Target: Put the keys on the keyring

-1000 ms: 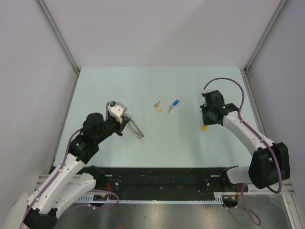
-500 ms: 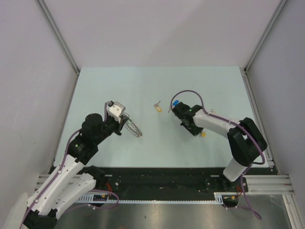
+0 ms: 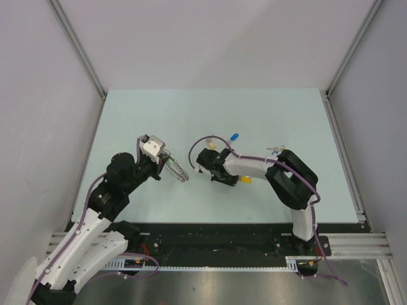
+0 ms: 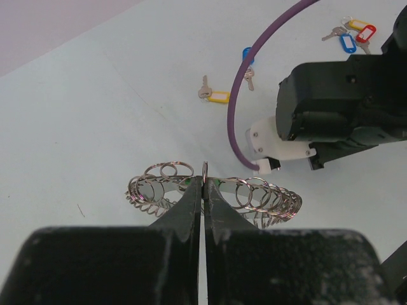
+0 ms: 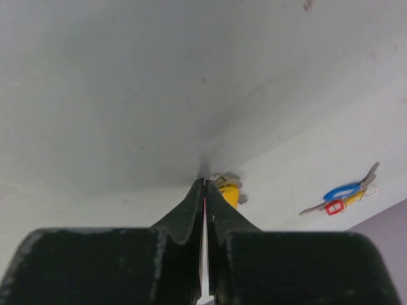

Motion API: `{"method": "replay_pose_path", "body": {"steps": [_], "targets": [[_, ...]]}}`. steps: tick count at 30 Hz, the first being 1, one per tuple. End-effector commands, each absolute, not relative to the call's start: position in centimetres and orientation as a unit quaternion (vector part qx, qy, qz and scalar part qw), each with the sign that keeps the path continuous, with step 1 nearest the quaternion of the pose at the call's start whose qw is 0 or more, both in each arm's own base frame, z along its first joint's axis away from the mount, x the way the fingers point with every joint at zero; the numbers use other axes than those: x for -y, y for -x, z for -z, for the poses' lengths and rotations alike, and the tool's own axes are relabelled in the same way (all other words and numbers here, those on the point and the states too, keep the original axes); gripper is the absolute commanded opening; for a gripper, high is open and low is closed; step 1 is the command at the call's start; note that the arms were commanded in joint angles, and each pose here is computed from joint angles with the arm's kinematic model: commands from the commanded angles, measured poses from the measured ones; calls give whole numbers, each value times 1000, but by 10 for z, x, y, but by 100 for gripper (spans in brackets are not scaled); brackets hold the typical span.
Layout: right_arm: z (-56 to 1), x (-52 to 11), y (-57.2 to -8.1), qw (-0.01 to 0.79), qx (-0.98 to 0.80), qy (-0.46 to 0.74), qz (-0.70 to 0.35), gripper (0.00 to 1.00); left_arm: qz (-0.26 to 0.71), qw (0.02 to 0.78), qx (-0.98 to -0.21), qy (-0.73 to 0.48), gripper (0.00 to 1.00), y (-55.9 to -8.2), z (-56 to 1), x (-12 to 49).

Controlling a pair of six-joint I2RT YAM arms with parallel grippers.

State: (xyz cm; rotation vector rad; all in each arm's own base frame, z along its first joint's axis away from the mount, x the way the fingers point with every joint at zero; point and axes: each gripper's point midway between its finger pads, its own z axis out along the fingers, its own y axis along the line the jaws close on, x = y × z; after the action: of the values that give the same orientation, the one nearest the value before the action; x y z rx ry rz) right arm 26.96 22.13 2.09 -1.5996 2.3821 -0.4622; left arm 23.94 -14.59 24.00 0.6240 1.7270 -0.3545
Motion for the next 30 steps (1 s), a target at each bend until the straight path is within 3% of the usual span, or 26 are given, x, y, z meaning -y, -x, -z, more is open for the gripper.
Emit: {"method": "replay_pose_path", "body": {"steps": [1, 11, 17, 30], "targets": [[-18, -248, -278, 129, -791, 581, 142, 4, 152, 631, -711, -272, 0, -242, -264, 147], [-45, -274, -292, 193, -785, 577, 119, 28, 150, 633, -710, -270, 0, -243, -265, 147], [-72, -273, -297, 231, -803, 543, 85, 36, 149, 635, -709, -269, 0, -243, -265, 146], [-78, -235, -287, 296, -808, 508, -41, 36, 146, 635, -709, -270, 1, -244, -263, 146]]}}
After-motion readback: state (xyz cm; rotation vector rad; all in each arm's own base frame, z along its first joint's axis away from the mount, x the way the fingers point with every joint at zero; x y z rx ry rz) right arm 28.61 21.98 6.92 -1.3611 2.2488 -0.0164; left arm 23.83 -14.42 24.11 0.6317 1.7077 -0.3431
